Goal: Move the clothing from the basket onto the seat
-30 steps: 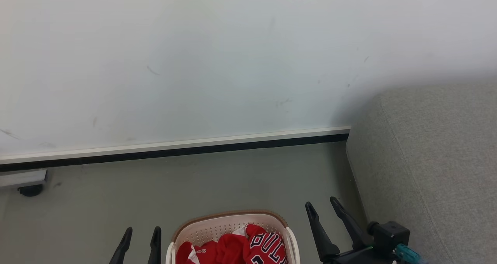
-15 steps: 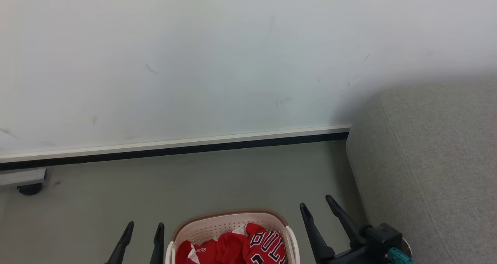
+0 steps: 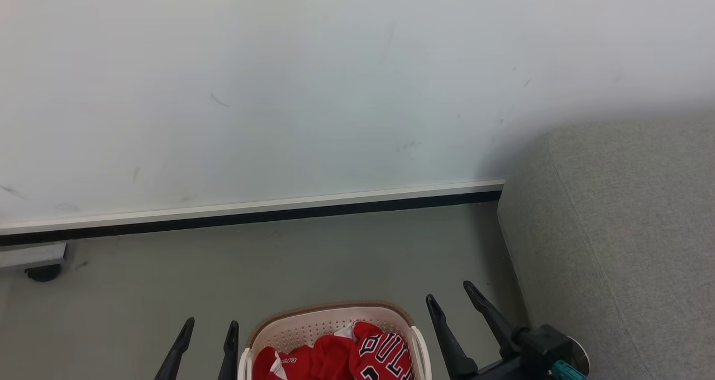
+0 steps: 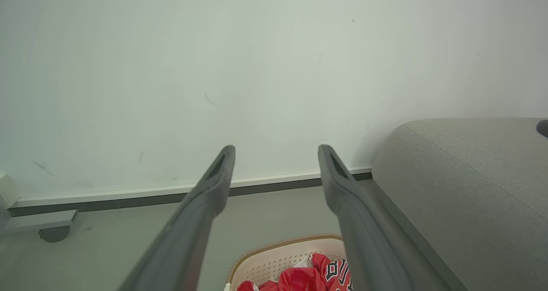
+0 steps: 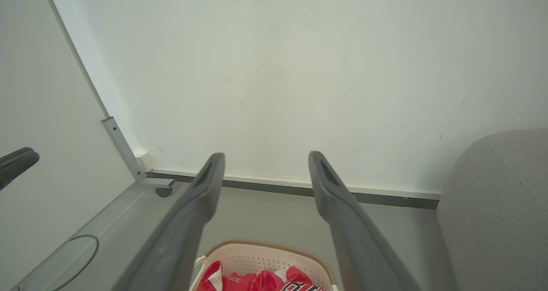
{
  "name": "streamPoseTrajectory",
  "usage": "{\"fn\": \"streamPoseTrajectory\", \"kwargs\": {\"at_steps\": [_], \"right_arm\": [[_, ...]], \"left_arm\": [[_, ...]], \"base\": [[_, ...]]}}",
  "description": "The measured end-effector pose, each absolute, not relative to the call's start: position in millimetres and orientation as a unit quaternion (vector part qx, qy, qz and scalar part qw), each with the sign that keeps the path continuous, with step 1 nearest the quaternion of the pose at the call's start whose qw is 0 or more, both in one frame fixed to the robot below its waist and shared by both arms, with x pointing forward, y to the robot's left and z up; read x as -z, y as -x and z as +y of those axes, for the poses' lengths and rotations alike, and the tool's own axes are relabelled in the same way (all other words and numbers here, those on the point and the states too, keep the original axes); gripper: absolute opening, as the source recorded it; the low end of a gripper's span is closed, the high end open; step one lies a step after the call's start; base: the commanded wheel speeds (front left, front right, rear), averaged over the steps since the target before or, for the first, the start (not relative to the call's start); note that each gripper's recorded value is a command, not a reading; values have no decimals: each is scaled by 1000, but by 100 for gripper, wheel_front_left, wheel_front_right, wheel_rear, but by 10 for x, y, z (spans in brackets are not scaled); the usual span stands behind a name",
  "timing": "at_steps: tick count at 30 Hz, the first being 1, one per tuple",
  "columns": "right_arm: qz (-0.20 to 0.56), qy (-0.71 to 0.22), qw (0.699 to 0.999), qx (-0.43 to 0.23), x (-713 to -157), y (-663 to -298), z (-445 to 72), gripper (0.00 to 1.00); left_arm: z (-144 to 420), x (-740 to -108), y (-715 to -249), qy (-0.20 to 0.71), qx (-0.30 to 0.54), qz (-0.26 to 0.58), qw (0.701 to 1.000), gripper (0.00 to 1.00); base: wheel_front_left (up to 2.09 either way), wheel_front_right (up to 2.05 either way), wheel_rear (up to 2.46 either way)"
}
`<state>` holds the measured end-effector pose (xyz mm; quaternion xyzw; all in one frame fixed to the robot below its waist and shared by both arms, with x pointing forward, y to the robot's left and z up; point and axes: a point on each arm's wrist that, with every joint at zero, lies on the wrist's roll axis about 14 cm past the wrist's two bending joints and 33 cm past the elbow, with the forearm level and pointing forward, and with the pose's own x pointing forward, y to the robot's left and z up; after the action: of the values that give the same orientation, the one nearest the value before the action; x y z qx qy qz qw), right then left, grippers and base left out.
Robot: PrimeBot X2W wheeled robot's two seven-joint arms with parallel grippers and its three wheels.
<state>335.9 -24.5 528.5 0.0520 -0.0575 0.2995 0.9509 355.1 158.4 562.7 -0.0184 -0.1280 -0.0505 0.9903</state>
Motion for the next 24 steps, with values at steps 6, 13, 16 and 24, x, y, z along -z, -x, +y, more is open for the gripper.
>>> {"fn": "streamPoseTrajectory", "kwargs": {"at_steps": [6, 13, 16, 24], "right_arm": [[-57, -53, 951, -299, -5285, -3366, -249, 100], [-58, -53, 951, -299, -5287, -3366, -247, 100], [-58, -53, 951, -299, -5288, -3364, -246, 100], [-57, -54, 951, -299, -5286, -3362, -247, 100]], "left_arm": [[1587, -5614, -3554, 18, 50, -126, 991, 100], [1595, -5601, -3555, 18, 49, -124, 991, 100], [1595, -5599, -3556, 18, 49, -124, 991, 100], [1590, -5585, -3562, 18, 50, -122, 991, 100]], "base": [[0, 0, 0], [0, 0, 0], [0, 0, 0], [0, 0, 0]]}}
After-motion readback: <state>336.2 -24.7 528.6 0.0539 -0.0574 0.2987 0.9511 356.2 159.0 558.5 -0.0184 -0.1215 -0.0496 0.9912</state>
